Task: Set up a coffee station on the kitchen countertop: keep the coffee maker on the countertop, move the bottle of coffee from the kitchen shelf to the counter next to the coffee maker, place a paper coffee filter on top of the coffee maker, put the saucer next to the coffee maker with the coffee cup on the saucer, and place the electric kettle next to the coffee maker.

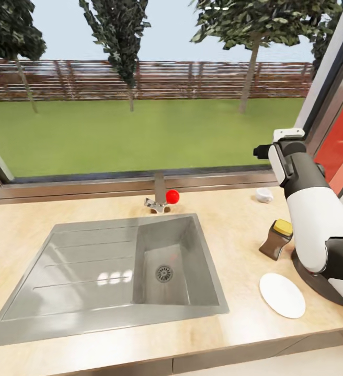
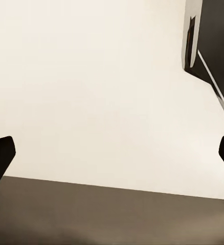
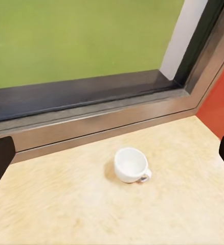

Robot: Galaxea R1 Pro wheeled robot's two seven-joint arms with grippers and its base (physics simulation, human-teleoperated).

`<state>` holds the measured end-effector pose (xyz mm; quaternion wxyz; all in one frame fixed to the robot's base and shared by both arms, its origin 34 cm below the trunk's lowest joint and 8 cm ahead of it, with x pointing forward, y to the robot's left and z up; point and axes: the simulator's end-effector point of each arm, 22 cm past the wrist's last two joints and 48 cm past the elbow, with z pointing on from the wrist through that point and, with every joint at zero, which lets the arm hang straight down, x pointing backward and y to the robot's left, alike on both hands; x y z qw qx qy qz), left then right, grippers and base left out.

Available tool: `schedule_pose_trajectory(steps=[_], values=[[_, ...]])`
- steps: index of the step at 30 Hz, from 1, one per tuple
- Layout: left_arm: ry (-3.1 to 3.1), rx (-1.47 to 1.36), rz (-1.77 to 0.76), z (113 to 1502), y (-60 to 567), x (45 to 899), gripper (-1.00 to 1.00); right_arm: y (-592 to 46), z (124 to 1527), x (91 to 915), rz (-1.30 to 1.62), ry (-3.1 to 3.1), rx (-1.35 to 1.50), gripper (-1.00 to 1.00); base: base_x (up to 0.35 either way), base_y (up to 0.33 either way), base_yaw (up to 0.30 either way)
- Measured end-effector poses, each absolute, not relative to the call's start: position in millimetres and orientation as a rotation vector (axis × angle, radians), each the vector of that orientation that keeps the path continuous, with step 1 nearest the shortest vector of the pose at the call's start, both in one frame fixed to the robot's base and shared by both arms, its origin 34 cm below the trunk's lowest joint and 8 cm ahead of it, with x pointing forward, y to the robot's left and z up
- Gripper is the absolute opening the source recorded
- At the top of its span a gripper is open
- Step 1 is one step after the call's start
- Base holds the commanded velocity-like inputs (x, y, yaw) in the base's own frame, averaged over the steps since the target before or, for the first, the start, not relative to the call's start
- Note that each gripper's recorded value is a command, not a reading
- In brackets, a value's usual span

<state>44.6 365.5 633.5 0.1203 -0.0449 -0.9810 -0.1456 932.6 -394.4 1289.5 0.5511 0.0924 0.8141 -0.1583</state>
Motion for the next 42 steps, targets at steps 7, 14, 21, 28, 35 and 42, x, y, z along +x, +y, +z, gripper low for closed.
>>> schedule_pose_trajectory(steps=[7,14,21,28,35,42], values=[[-2.864,-0.13,-0.425,633.7,365.5,43.8,1.0,-394.4,1286.1,932.7,-0.376,1.934,0.218,1.0,0.013,-0.007,0.0],[-2.863,-0.13,-0.428,633.9,366.2,43.7,1.0,-394.5,1282.2,932.7,-0.375,1.942,0.218,1.0,0.001,0.0,0.0],[-2.863,-0.129,-0.428,633.9,366.0,43.6,1.0,-394.4,1281.5,932.8,-0.376,1.944,0.217,1.0,0.0,0.0,0.0],[-2.863,-0.129,-0.424,633.7,365.6,43.5,1.0,-394.3,1281.6,932.8,-0.376,1.944,0.217,1.0,0.0,0.0,0.0],[-2.864,-0.13,-0.421,633.6,364.9,43.4,1.0,-394.3,1281.8,932.5,-0.376,1.944,0.217,1.0,0.102,0.0,0.0],[-2.864,-0.131,-0.422,633.6,365.0,43.5,1.0,-394.3,1281.3,932.7,-0.376,1.944,0.216,1.0,0.127,0.0,0.0]])
